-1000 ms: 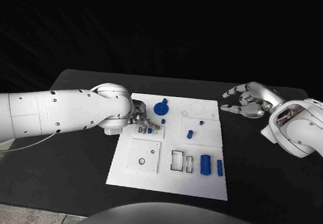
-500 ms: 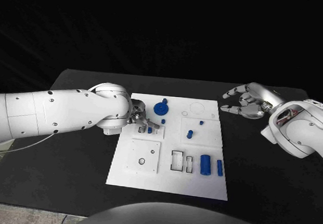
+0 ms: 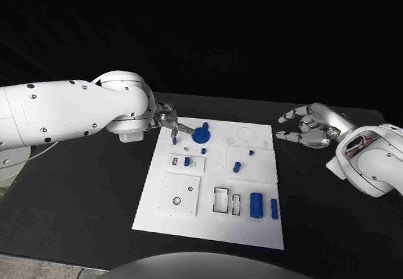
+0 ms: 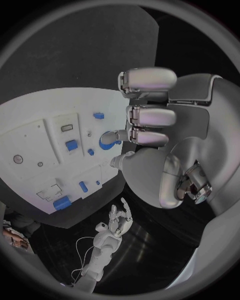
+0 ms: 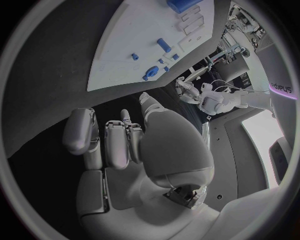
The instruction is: Assemble the parts on the task board
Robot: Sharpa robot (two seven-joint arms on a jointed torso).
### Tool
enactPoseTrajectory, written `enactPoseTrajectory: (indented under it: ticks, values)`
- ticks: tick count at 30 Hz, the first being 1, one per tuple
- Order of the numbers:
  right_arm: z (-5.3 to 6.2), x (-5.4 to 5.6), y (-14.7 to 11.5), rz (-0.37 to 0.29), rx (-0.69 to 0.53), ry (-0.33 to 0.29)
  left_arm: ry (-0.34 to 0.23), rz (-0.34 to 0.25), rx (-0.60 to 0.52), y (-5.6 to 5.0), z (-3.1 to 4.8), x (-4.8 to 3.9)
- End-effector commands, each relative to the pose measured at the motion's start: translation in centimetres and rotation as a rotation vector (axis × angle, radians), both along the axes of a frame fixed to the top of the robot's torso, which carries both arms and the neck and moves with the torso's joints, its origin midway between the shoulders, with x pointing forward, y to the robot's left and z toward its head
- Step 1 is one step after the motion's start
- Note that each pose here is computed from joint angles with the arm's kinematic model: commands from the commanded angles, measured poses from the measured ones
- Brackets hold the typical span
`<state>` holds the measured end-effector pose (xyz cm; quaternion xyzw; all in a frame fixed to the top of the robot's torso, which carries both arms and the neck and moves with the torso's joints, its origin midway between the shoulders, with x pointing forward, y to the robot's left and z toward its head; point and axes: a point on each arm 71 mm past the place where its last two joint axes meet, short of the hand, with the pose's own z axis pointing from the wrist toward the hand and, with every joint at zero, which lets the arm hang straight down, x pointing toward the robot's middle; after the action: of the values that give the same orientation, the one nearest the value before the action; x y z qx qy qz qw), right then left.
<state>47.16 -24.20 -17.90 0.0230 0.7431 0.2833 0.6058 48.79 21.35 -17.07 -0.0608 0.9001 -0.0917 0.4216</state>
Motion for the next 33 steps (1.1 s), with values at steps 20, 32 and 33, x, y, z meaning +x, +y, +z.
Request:
enactPoseTrajectory:
  ticks: [20,32,33]
  values:
    - [-0.2,-0.1,0.4,0.022,-0.001,0.019,0.031,0.065,0.022,1.3,-2.43,3.42]
    - [-0.1,-0.1,0.3,0.02,0.001,0.015,0.043,0.079,0.019,1.4,-3.64,4.03]
    - [-0.1,-0.1,0.3,0.021,0.001,0.015,0.045,0.079,0.02,1.4,-3.69,4.05]
